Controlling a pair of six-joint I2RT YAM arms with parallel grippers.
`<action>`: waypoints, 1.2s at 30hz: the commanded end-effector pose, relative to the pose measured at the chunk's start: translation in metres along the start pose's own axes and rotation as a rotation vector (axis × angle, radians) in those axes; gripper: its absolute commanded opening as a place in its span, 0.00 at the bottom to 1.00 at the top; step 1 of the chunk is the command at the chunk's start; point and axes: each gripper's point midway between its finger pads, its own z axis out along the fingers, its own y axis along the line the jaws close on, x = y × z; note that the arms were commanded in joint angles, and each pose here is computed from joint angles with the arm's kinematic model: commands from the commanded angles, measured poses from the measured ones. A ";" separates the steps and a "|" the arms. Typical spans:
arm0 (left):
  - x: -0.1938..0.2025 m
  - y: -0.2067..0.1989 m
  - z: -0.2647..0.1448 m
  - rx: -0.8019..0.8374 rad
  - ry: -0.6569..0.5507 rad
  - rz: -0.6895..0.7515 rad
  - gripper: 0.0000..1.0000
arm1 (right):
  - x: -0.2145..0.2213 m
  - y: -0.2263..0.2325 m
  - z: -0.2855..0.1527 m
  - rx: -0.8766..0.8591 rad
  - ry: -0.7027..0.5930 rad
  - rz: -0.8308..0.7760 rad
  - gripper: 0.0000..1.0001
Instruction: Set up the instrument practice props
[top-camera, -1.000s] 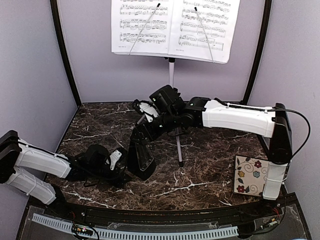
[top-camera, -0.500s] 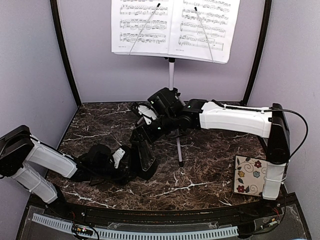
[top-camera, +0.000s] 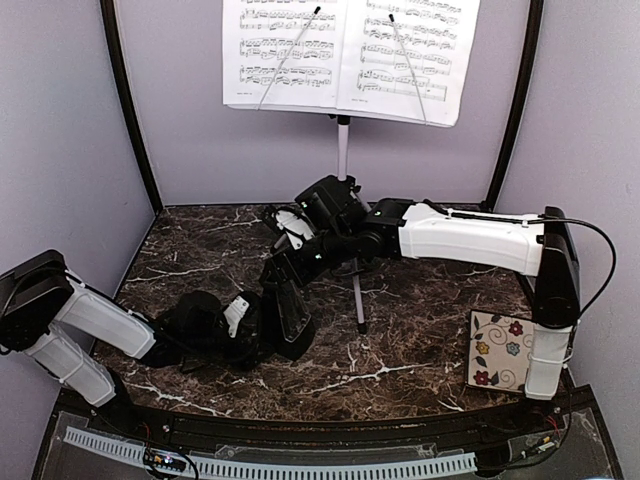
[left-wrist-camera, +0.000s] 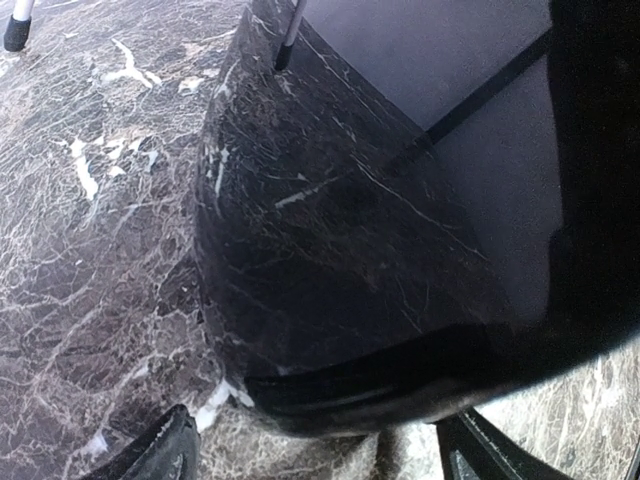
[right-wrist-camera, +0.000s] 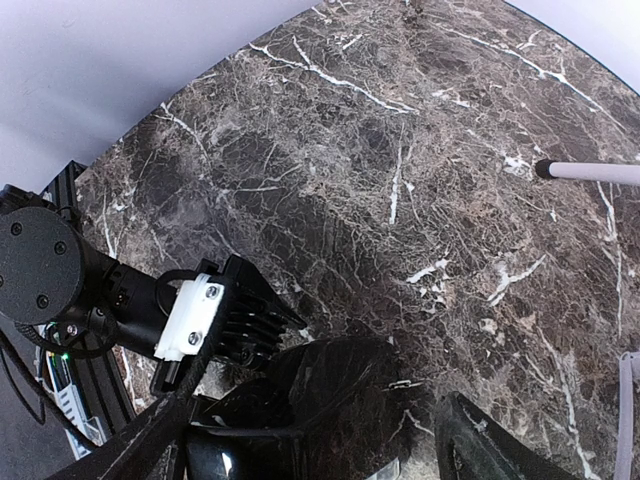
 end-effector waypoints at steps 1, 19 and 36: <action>0.006 0.005 0.000 -0.030 0.006 -0.015 0.82 | 0.002 0.000 0.008 0.003 0.003 -0.005 0.85; 0.006 0.002 0.000 -0.013 0.000 0.005 0.65 | 0.002 0.001 0.007 0.000 0.001 -0.007 0.84; 0.006 -0.001 -0.004 0.009 -0.005 0.039 0.58 | -0.002 0.005 0.005 -0.021 -0.011 -0.027 0.79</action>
